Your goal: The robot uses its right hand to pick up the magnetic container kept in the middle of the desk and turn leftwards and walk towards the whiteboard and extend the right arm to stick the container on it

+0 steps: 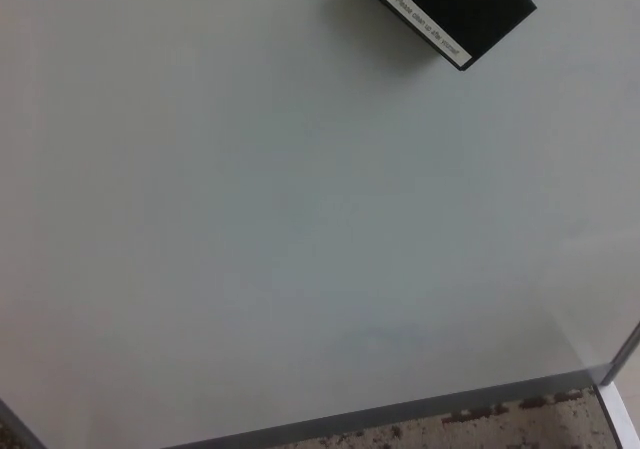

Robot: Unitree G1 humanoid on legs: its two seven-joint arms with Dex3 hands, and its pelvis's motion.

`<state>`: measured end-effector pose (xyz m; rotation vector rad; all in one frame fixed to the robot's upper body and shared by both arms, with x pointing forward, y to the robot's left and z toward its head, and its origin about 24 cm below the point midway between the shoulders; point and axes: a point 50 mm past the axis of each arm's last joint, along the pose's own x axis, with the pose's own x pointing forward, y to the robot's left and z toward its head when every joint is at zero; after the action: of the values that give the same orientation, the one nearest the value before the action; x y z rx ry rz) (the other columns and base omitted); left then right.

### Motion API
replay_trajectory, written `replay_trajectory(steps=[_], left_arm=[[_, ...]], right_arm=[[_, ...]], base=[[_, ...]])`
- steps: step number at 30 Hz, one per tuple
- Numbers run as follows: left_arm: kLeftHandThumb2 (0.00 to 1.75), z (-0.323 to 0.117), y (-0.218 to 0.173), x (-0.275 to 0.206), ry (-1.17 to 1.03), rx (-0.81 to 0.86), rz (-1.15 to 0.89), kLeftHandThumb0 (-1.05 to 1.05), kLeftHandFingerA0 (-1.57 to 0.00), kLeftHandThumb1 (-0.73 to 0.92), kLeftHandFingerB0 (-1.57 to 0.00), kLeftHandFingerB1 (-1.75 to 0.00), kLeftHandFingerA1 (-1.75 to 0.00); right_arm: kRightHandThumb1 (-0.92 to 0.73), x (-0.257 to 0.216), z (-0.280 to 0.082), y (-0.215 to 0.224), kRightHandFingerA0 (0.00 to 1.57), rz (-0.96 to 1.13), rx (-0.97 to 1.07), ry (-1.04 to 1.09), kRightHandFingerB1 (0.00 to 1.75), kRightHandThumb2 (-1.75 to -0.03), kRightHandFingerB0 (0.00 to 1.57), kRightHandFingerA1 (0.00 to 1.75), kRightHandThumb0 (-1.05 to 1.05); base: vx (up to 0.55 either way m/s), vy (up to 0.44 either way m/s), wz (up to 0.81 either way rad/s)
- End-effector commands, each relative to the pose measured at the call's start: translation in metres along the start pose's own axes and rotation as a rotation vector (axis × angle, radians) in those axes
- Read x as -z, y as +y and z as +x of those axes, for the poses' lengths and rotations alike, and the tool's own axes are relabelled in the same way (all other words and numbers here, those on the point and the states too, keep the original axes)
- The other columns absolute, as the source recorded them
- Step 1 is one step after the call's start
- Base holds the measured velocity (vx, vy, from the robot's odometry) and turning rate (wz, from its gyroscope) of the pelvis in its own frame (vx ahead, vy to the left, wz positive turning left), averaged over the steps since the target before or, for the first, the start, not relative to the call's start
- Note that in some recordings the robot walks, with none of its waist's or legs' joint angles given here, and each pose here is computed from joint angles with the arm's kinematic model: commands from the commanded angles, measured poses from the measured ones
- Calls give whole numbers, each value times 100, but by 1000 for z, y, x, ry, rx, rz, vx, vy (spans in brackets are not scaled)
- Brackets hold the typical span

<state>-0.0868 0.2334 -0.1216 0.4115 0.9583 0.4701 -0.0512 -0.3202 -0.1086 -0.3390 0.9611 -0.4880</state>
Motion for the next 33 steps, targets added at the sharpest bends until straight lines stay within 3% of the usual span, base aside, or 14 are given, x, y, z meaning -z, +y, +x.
replay_trajectory(steps=[1, 2, 3, 5, 6, 7, 12, 13, 14, 17, 19, 20, 27, 33], left_arm=[[111, 1, 8, 1, 10, -50, 17, 1, -93, 62, -87, -91, -98], [111, 2, 8, 0, 11, -56, 14, 1, -93, 62, -87, -91, -98], [82, 4, 9, 1, 27, -57, 8, 8, -91, 71, -88, -88, -94], [81, 6, 7, 3, 49, -52, 23, 6, -92, 70, -88, -86, -94], [84, 5, 6, 3, 54, -47, 26, 5, -95, 68, -90, -87, -98], [90, 4, 3, 3, 49, -35, 15, 4, -94, 65, -88, -87, -100], [84, 1, -1, -2, -12, -15, 23, 5, -88, 63, -89, -89, -97], [108, 2, -2, -2, -3, -15, 11, 3, -90, 54, -90, -93, -96], [84, 2, -3, -2, 1, -14, 7, -1, -88, 65, -88, -90, -102], [83, 5, -3, -5, 0, -25, -20, 0, -89, 65, -89, -90, -98], [87, 9, -1, -9, -23, -11, 5, 0, -88, 66, -89, -91, -98], [109, 11, -1, -10, -19, -13, -17, 1, -92, 56, -90, -93, -98], [112, 10, -8, -15, -41, -33, -80, 0, -95, 58, -91, -94, -99], [116, 4, -11, -13, -26, -19, -142, 5, -101, 61, -95, -108, -120]], right_arm=[[-62, -7, 0, -8, 105, 52, 88, -72, 60, -95, 87, 94, -5], [-62, -9, 1, -8, 105, 72, 91, -80, 60, -95, 87, 94, -5], [-57, -10, 2, -8, 107, 111, 107, -90, 63, -102, 89, 95, -7], [-57, -10, 3, -7, 107, 139, 115, -84, 60, -103, 89, 93, -5], [-53, -9, 2, -7, 103, 133, 113, -80, 77, -112, 77, 99, -3], [-62, -8, 1, -8, 108, 100, 106, -80, 58, -96, 88, 91, -3], [-61, -9, 3, -6, 110, 97, 96, -80, 60, -97, 88, 92, -4], [-58, -10, 3, -6, 109, 102, 91, -92, 62, -101, 88, 94, -6], [-60, -11, 3, -7, 110, 102, 91, -98, 61, -99, 88, 94, -6], [-61, -13, 4, -8, 108, 88, 83, -106, 62, -99, 87, 94, -6], [-63, -14, 5, -5, 107, 93, 81, -104, 61, -91, 88, 92, -6], [-63, -14, 5, -5, 106, 93, 80, -105, 59, -93, 89, 90, -5], [-61, -20, 8, -2, 108, 91, 81, -132, 63, -95, 87, 94, -8], [-61, -15, 2, 1, 107, 87, 69, -131, 64, -104, 88, 97, -6]], base=[[0, 0, 0], [0, 0, 0], [0, 0, 0], [0, 0, 0], [0, 0, 0], [0, 0, 0], [0, 0, 0], [0, 0, 0], [0, 0, 0], [0, 0, 0], [0, 0, 0], [0, 0, 0], [0, 0, 0], [0, 0, 0]])
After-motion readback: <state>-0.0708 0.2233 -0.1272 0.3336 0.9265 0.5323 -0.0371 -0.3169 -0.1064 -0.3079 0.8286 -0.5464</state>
